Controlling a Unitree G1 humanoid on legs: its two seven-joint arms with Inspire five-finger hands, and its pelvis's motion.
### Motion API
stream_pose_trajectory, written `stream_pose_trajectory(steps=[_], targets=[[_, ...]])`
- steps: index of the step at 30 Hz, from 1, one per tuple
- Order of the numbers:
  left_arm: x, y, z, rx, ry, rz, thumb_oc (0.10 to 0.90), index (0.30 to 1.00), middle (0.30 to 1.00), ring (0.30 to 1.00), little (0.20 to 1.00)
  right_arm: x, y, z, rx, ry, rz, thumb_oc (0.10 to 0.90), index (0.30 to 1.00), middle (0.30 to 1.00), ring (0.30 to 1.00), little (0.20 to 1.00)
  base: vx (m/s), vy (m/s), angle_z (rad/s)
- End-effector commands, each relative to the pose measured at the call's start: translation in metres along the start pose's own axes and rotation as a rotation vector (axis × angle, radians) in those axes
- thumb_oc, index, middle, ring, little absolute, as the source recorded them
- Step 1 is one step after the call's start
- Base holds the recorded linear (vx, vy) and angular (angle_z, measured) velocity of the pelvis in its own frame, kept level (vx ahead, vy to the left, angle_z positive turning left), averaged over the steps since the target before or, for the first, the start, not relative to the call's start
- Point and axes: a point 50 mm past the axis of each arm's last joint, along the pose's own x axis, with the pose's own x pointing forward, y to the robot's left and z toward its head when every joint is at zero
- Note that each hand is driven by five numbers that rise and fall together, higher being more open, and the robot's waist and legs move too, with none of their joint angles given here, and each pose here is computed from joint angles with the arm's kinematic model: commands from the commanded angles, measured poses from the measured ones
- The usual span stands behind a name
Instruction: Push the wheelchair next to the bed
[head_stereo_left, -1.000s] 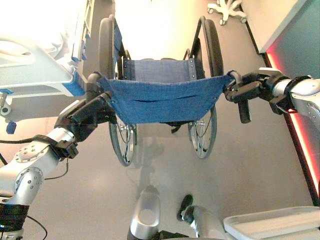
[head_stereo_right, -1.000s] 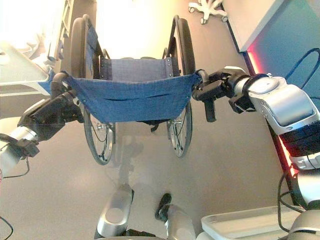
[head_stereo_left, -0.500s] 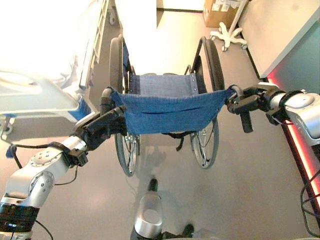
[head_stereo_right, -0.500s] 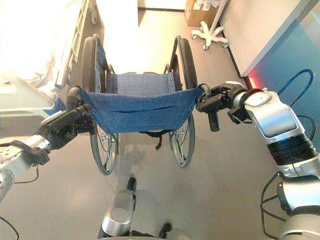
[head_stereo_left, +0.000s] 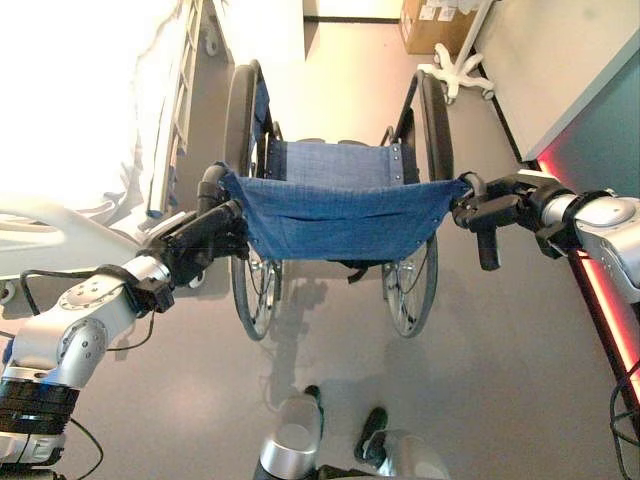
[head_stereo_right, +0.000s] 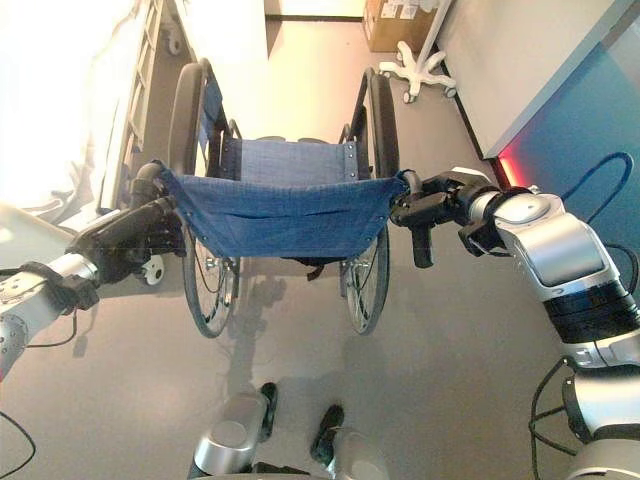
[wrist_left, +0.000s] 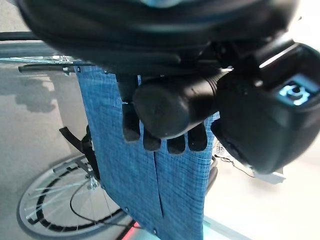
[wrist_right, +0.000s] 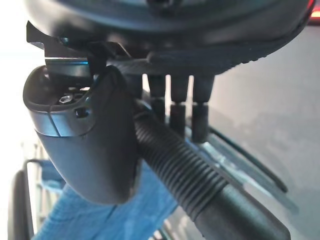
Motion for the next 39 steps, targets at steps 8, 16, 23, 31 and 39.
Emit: stream_pose_trajectory(steps=[8, 16, 23, 31, 39], targets=[[0.008, -0.016, 0.076, 0.059, -0.406, -0.024, 0.4, 0.3, 0.3, 0.3, 0.3, -0.04, 0.008, 0.067, -0.249, -0.321, 0.073, 0.4, 0.3, 0.3, 0.3, 0.3, 0.6, -0.09, 0.36], [-0.007, -0.027, 0.066, -0.131, -0.468, 0.003, 0.4, 0.3, 0.3, 0.3, 0.3, -0.043, -0.005, 0.061, -0.255, -0.299, 0.017, 0.4, 0.3, 0.3, 0.3, 0.3, 0.45, -0.086, 0.15], [-0.026, -0.038, 0.056, -0.049, -0.498, -0.046, 0.4, 0.3, 0.3, 0.3, 0.3, -0.034, 0.008, 0.079, -0.243, -0.342, -0.038, 0.4, 0.3, 0.3, 0.3, 0.3, 0.31, -0.02, -0.07], [-0.033, -0.037, 0.041, -0.065, -0.496, -0.056, 0.4, 0.3, 0.3, 0.3, 0.3, -0.014, 0.021, 0.059, -0.295, -0.309, -0.037, 0.4, 0.3, 0.3, 0.3, 0.3, 0.45, 0.02, -0.38], [-0.049, -0.018, 0.054, -0.028, -0.519, -0.031, 0.4, 0.3, 0.3, 0.3, 0.3, -0.009, 0.016, 0.066, -0.244, -0.359, -0.042, 0.4, 0.3, 0.3, 0.3, 0.3, 0.41, -0.038, 0.02]])
